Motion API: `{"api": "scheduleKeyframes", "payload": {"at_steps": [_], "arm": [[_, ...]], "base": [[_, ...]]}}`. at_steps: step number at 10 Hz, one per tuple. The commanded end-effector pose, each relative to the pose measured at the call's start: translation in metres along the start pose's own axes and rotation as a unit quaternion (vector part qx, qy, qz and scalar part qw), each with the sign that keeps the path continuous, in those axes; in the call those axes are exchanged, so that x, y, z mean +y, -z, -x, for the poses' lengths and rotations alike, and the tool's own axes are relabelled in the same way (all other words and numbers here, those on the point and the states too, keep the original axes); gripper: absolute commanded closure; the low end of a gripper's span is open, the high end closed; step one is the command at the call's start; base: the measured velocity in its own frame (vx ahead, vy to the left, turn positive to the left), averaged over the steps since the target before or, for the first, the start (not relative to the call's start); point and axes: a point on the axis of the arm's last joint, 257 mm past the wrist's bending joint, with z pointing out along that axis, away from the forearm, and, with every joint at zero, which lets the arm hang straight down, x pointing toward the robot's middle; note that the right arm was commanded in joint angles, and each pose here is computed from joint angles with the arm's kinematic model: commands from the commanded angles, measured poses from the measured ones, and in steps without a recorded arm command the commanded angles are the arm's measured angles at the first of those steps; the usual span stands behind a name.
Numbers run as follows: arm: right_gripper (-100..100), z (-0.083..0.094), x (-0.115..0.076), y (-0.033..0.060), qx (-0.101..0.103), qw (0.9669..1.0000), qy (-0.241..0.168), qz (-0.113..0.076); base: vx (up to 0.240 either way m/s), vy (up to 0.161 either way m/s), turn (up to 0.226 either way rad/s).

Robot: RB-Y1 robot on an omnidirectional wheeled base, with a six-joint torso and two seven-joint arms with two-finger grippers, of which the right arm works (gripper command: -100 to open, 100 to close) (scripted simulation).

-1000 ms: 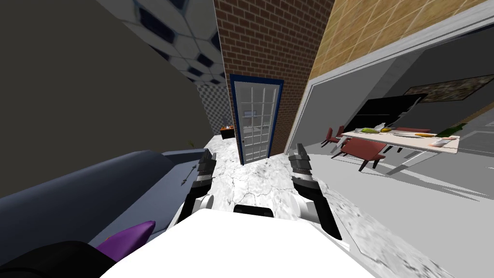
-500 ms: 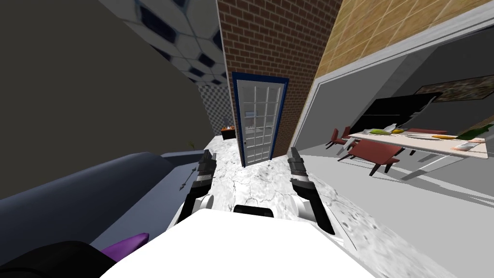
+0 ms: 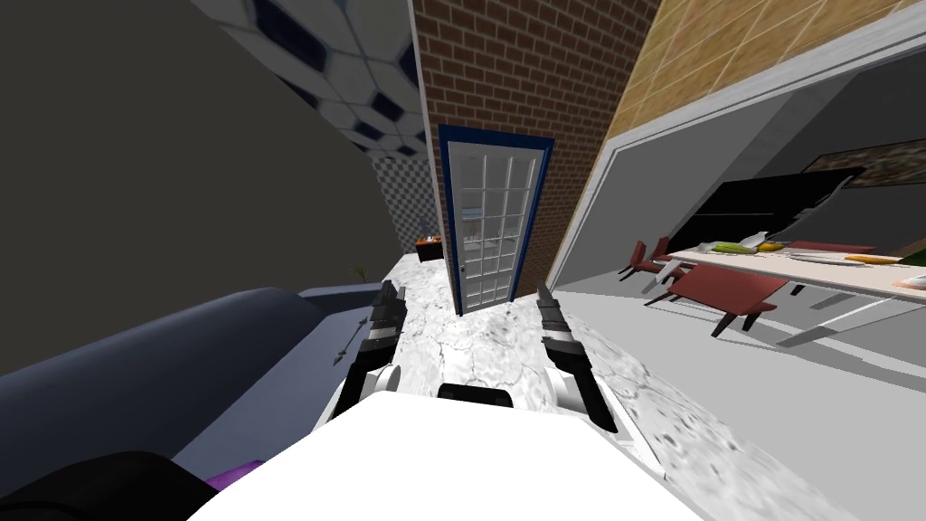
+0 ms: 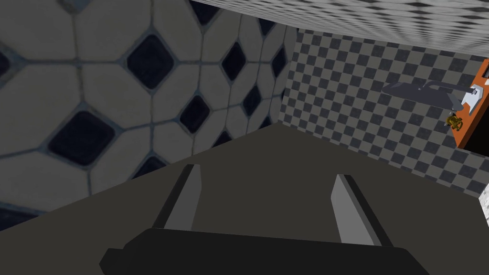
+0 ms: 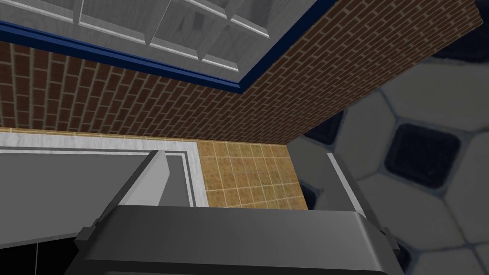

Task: Pull the door open

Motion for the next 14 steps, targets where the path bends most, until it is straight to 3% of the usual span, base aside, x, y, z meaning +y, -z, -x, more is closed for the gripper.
{"api": "scheduleKeyframes", "payload": {"at_steps": [1, 4, 7, 10, 14], "arm": [[-100, -0.005, -0.01, 0.0046, 0.008, 0.9997, 0.024, -0.004], [-100, -0.014, -0.029, 0.0114, 0.025, 0.9974, 0.066, -0.013], [-100, -0.023, -0.048, 0.0195, 0.042, 0.9929, 0.109, -0.021], [-100, -0.032, -0.067, 0.0286, 0.061, 0.9863, 0.151, -0.028], [-100, -0.045, -0.092, 0.0426, 0.087, 0.9745, 0.204, -0.036]], "base": [[0.092, 0.073, 0.019], [0.099, 0.084, 0.02], [0.113, 0.078, 0.023], [0.098, 0.071, 0.022], [0.104, 0.076, 0.019]]}}
